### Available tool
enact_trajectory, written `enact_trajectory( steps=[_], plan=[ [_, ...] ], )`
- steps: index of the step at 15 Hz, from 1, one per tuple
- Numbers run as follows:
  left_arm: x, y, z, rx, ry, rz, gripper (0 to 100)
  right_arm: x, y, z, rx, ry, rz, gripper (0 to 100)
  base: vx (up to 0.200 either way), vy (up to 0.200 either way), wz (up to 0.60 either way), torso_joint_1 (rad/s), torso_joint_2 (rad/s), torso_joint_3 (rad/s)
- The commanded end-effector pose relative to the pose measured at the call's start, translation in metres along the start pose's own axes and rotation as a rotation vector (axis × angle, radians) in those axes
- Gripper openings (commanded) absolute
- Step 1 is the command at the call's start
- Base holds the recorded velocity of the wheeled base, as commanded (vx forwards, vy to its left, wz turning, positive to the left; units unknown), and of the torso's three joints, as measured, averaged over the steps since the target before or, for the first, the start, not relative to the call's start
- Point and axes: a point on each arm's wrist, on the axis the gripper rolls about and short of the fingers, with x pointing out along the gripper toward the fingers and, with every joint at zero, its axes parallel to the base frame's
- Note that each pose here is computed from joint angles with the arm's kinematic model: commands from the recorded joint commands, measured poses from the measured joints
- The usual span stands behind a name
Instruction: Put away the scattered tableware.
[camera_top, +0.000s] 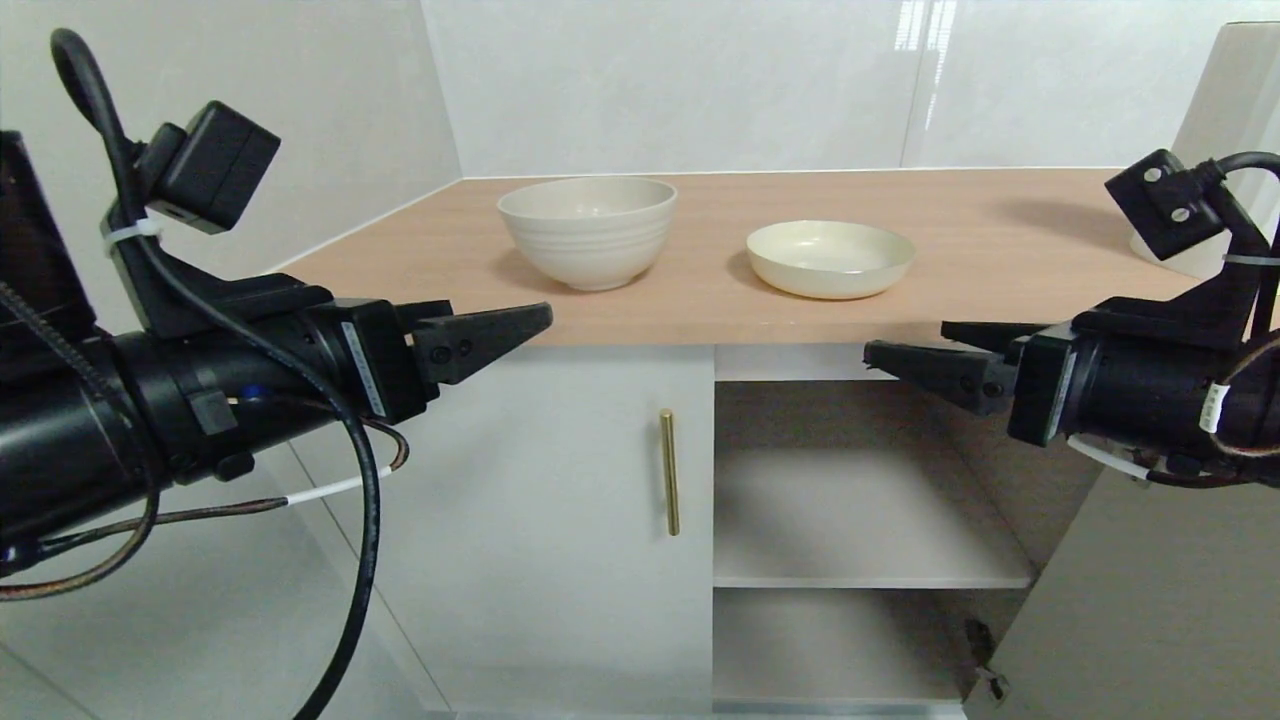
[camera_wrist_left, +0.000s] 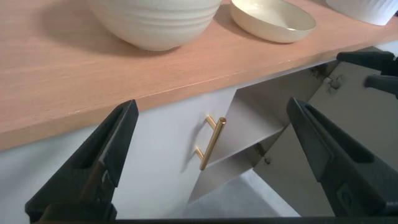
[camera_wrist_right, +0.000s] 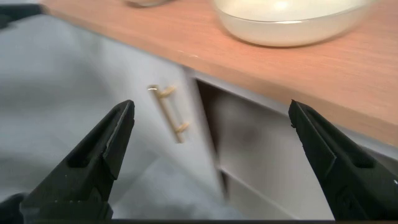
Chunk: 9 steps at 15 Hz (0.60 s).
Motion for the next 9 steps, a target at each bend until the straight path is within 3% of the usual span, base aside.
enact_trajectory(
  steps=[1, 9],
  plan=[
    [-0.0017, -0.0008, 0.0011, 0.0, -0.006, -0.003, 100, 0.0002, 0.0014, 0.0013, -0.01, -0.006, -0.008, 100, 0.0, 0.0, 0.0, 0.0, 0.0, 0.0],
    [0.0005, -0.0003, -0.0005, -0.002, 0.003, -0.002, 100, -0.0002, 0.0015, 0.003, -0.014, -0.013, -0.013, 100, 0.0, 0.0, 0.0, 0.0, 0.0, 0.0]
  ],
)
